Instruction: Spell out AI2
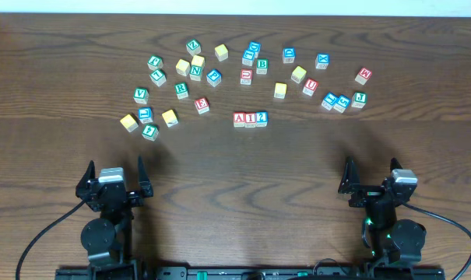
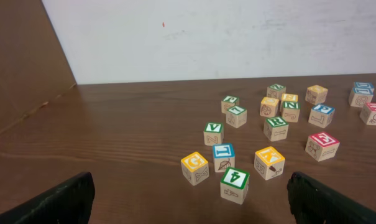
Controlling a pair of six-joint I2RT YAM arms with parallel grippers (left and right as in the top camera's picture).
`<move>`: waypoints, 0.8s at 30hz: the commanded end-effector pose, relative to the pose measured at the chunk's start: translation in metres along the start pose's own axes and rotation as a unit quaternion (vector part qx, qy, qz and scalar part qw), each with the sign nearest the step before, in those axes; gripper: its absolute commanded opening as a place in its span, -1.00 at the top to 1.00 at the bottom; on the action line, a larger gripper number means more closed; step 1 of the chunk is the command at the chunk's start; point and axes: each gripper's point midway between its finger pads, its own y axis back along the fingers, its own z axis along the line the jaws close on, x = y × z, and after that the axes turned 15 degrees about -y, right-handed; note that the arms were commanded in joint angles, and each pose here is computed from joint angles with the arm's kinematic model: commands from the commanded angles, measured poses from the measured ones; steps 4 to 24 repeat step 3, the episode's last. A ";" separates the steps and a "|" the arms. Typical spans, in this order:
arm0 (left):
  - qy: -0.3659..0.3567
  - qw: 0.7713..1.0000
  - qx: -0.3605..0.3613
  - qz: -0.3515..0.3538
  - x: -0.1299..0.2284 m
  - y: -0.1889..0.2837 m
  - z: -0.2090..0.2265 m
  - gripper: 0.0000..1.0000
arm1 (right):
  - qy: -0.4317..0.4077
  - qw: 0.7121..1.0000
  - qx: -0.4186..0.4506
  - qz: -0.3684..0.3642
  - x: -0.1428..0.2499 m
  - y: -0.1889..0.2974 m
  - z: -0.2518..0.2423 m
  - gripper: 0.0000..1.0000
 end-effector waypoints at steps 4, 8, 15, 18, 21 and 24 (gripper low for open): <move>-0.006 1.000 0.017 0.020 0.012 0.000 -0.008 -0.96 | 0.005 1.000 -0.001 0.000 0.000 0.000 0.000 -0.99; -0.006 1.000 0.017 0.020 0.012 0.000 -0.008 -0.96 | 0.005 1.000 -0.001 0.000 0.000 0.000 0.000 -0.99; -0.006 1.000 0.017 0.020 0.012 0.000 -0.008 -0.96 | 0.005 1.000 -0.001 0.000 0.000 0.000 0.000 -0.99; -0.006 1.000 0.017 0.020 0.012 0.000 -0.008 -0.96 | 0.005 1.000 -0.001 0.000 0.000 0.000 0.000 -0.99; -0.006 1.000 0.017 0.020 0.012 0.000 -0.008 -0.96 | 0.005 1.000 -0.001 0.000 0.000 0.000 0.000 -0.99; -0.006 1.000 0.017 0.020 0.012 0.000 -0.008 -0.96 | 0.005 1.000 -0.001 0.000 0.000 0.000 0.000 -0.99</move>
